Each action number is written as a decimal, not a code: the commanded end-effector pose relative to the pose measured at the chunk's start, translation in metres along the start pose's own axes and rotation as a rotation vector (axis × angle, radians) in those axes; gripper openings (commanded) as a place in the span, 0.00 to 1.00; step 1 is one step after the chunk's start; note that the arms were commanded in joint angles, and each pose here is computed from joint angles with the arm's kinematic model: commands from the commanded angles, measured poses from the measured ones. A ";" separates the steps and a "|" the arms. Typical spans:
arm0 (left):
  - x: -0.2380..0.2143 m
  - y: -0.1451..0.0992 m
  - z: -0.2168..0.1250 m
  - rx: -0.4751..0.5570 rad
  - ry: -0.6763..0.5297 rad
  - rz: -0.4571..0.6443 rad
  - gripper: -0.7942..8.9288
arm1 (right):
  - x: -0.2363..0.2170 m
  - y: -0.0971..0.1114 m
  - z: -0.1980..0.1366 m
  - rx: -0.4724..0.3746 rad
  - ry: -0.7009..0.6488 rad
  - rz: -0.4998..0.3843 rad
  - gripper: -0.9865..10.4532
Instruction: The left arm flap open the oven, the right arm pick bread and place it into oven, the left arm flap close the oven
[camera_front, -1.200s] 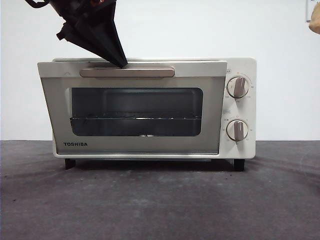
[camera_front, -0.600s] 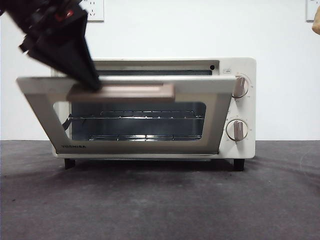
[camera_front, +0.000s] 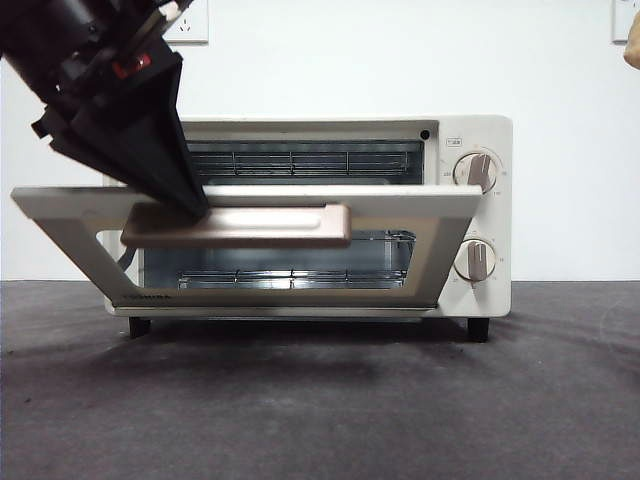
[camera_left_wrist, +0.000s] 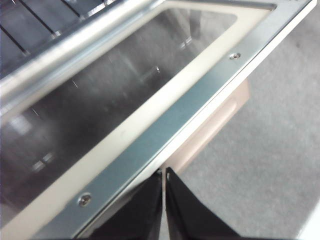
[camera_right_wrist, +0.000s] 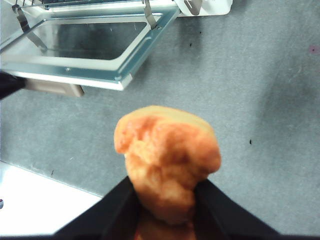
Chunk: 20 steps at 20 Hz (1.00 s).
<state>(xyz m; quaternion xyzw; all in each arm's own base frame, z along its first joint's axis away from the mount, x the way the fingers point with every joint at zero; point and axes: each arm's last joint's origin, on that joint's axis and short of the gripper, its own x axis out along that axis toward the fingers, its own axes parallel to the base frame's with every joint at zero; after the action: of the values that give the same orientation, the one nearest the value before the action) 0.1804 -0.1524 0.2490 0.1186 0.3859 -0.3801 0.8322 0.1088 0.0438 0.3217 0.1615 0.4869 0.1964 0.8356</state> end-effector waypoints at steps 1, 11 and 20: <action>0.009 -0.004 -0.004 -0.019 0.003 -0.003 0.10 | -0.003 0.003 0.003 -0.026 -0.020 0.004 0.20; 0.024 -0.017 -0.026 -0.022 0.042 -0.008 0.10 | -0.003 0.003 0.003 -0.033 -0.019 0.004 0.20; -0.043 -0.028 -0.020 -0.080 -0.152 -0.045 0.10 | 0.010 0.015 0.019 -0.097 -0.016 0.187 0.20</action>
<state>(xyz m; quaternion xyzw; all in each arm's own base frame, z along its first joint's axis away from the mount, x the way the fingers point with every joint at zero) 0.1318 -0.1357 0.2624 0.0586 0.3478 -0.3848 0.8530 0.1259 0.0588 0.3254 0.1613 0.4568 0.2924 0.8245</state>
